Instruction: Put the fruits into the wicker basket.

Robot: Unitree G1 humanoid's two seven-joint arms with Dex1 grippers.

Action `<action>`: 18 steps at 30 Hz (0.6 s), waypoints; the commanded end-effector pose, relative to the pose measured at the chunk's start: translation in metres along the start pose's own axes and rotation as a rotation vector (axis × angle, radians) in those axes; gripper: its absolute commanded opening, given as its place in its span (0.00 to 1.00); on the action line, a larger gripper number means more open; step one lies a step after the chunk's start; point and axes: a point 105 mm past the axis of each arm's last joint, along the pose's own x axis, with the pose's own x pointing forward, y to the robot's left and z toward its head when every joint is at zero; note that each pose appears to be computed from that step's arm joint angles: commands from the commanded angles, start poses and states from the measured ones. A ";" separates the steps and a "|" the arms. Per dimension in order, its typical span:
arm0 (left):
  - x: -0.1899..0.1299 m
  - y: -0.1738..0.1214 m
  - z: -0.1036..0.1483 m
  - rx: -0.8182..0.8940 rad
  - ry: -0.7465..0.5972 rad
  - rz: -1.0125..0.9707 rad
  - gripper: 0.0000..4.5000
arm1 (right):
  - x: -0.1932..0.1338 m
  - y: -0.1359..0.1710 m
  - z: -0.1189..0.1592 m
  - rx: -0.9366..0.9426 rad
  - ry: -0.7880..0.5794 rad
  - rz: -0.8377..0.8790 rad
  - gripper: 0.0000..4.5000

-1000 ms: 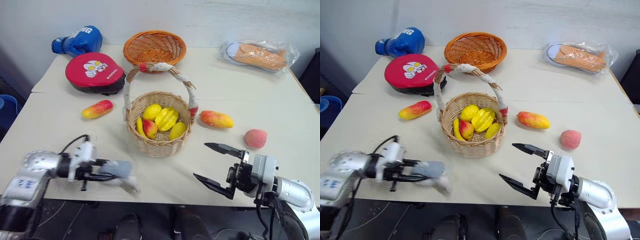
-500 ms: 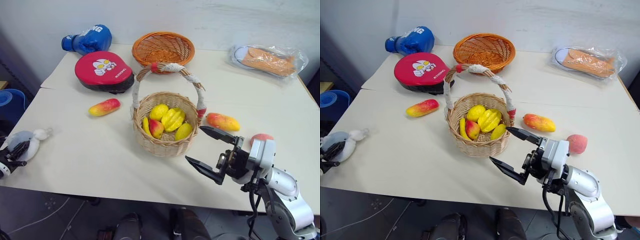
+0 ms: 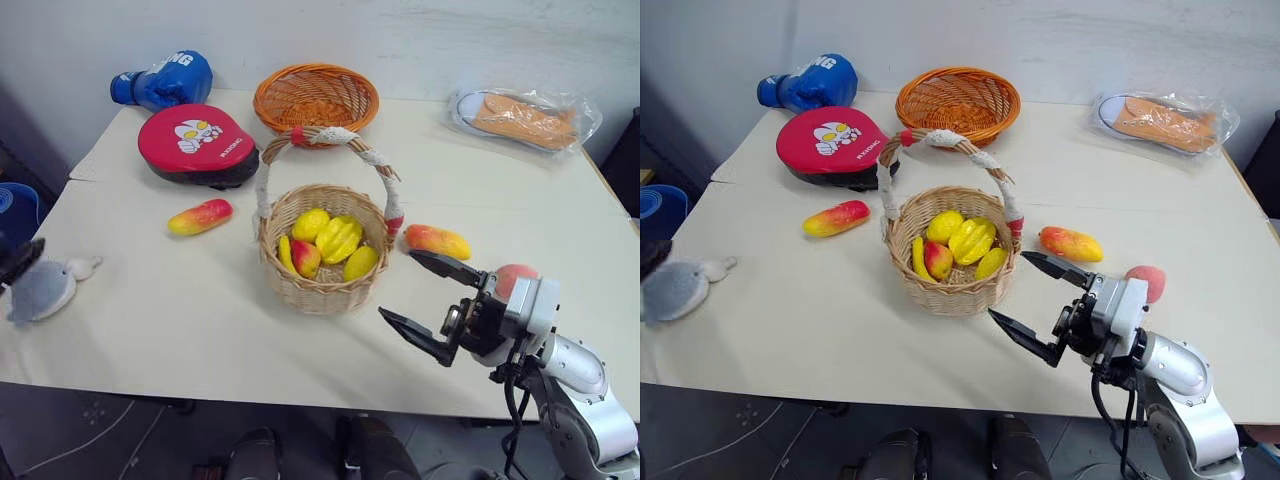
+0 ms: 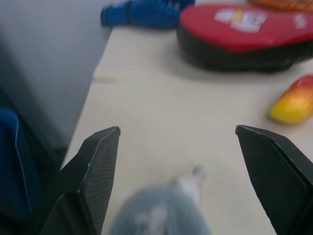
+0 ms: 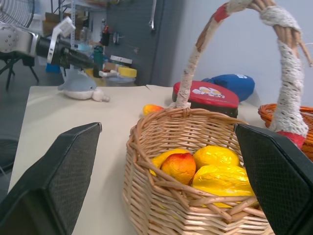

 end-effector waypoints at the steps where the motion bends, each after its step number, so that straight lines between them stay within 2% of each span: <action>1: 0.026 -0.026 0.017 0.087 0.004 -0.175 0.88 | 0.000 -0.007 0.013 -0.020 -0.049 -0.055 1.00; 5: 0.064 -0.071 0.009 0.131 0.079 -0.416 0.88 | 0.001 -0.014 0.016 -0.030 -0.068 -0.104 1.00; 7: 0.090 -0.098 -0.003 0.167 0.136 -0.520 0.96 | 0.003 -0.017 0.016 -0.042 -0.071 -0.116 1.00; 8: 0.103 -0.108 -0.008 0.202 0.161 -0.538 1.00 | 0.003 -0.017 0.016 -0.048 -0.070 -0.119 1.00; 10: 0.126 -0.122 -0.015 0.255 0.187 -0.530 1.00 | 0.003 -0.018 0.016 -0.059 -0.067 -0.124 1.00; 12: 0.141 -0.132 -0.017 0.237 0.187 -0.515 1.00 | 0.003 -0.018 0.016 -0.070 -0.062 -0.134 1.00; 15: 0.156 -0.150 -0.027 0.221 0.243 -0.537 1.00 | -0.001 -0.016 0.016 -0.085 -0.056 -0.162 1.00; 18: 0.163 -0.153 -0.036 0.261 0.308 -0.494 1.00 | -0.004 -0.011 0.017 -0.095 -0.049 -0.173 1.00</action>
